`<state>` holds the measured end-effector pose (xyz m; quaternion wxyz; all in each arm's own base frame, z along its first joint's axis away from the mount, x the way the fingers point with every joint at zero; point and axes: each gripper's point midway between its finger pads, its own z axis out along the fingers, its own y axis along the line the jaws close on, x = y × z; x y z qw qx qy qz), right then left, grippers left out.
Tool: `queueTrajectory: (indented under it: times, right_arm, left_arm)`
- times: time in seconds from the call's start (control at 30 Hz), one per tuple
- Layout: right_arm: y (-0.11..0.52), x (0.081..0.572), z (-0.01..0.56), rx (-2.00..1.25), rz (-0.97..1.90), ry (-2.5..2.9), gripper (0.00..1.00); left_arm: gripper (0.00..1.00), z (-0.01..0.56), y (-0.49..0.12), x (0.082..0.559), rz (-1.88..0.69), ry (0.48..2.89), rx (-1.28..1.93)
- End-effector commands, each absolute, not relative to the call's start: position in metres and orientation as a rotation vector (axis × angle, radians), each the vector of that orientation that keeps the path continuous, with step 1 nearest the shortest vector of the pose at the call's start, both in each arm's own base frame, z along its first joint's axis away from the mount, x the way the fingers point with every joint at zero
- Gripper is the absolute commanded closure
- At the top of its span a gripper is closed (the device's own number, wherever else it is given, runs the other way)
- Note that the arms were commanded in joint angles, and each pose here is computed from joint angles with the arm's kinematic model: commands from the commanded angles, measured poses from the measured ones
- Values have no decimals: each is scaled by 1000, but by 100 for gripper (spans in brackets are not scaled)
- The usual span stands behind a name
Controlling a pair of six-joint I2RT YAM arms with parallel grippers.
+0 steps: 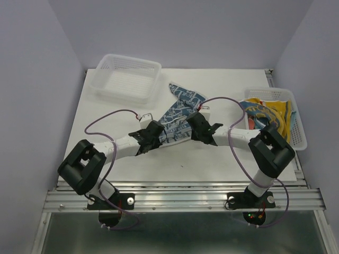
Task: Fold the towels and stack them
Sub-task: Flatten out the crumpled towel
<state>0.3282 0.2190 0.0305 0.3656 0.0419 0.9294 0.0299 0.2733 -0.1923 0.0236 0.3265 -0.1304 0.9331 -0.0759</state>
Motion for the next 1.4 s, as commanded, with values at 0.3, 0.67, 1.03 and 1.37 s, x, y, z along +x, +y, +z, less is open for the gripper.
queueTrajectory:
  times: [0.3, 0.67, 1.03, 1.37]
  right_arm:
    - [210, 314, 248, 76, 444, 1879, 99]
    - [195, 222, 455, -102, 878, 1468, 99]
    - [176, 133, 562, -271, 1144, 1230, 99]
    - [182, 107, 560, -337, 1274, 1210, 99]
  left_arm:
    - [100, 226, -250, 247, -934, 1981, -60]
    - [100, 428, -261, 166, -1399, 1505, 253]
    - [100, 520, -232, 110, -1565, 1264, 316]
    - [100, 519, -225, 97, -1621, 1252, 306]
